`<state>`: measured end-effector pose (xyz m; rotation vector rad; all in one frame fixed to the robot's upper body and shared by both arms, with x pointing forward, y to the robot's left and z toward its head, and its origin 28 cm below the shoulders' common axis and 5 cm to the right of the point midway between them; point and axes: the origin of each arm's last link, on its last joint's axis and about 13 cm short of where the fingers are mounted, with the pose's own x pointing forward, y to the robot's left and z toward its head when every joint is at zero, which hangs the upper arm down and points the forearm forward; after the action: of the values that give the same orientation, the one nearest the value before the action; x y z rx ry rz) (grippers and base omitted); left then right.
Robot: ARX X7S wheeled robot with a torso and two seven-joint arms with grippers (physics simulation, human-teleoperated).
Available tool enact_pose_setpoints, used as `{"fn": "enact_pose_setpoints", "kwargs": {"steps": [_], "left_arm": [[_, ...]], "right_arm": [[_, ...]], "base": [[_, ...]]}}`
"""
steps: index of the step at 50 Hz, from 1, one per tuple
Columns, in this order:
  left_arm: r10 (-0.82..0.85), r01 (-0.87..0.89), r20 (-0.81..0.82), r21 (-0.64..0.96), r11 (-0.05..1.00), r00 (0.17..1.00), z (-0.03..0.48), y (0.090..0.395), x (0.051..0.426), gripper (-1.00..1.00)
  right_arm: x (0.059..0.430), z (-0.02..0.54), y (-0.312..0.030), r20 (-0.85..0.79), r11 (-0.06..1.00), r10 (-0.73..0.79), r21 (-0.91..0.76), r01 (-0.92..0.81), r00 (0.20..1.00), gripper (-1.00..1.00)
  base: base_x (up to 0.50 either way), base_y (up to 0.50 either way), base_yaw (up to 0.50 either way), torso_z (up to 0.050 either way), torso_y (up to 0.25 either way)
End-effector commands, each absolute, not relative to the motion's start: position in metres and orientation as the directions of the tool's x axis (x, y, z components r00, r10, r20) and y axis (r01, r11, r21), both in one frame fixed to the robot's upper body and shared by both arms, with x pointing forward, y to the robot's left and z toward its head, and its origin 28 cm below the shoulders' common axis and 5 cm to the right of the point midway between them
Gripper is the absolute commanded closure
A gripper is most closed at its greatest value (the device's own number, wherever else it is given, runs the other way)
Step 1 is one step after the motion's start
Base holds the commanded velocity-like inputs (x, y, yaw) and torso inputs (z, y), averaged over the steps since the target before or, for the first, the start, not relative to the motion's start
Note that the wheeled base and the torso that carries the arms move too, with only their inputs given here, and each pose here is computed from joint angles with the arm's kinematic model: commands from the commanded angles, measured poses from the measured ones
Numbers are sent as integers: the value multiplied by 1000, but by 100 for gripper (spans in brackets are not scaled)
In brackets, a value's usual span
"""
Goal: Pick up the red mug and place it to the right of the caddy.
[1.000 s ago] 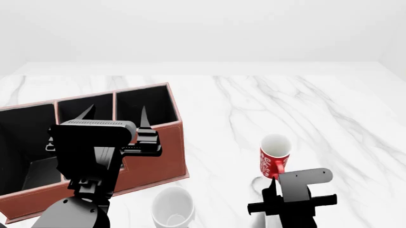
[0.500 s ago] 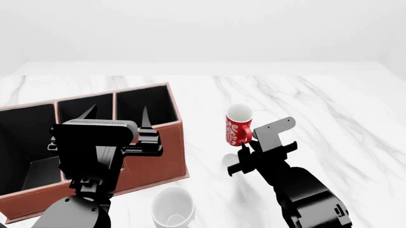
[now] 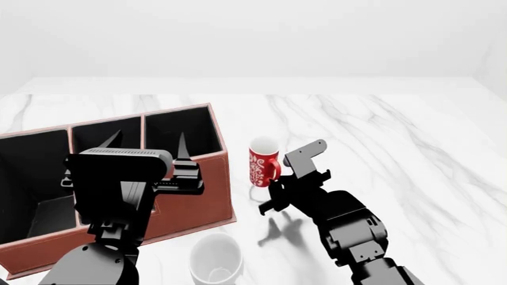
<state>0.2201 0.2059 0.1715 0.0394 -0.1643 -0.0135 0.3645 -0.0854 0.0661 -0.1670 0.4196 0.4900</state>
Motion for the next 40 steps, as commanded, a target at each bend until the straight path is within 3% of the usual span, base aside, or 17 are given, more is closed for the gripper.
{"fn": "enact_pose_setpoints", "kwargs": {"steps": [1,17,25,40], "left_arm": [[-20,13,163,42,999,986,171,206,221,-100],[-21,14,165,42,999,986,171,205,220,-100],[-23,16,166,40,999,986,171,206,220,-100],[-41,38,169,19,999,985,172,206,219,-100]], "right_arm": [[369,62,-70,-441,816,502,-42,-576,744,100],[371,45,-73,-529,847,410,-82,-525,743,100],[367,40,-74,-596,835,397,-81,-544,698,100],[367,39,-73,-601,832,395,-86,-548,695,100]], "base": [[0,0,0,0,0],[0,0,0,0,1],[0,0,0,0,0],[0,0,0,0,0]]}}
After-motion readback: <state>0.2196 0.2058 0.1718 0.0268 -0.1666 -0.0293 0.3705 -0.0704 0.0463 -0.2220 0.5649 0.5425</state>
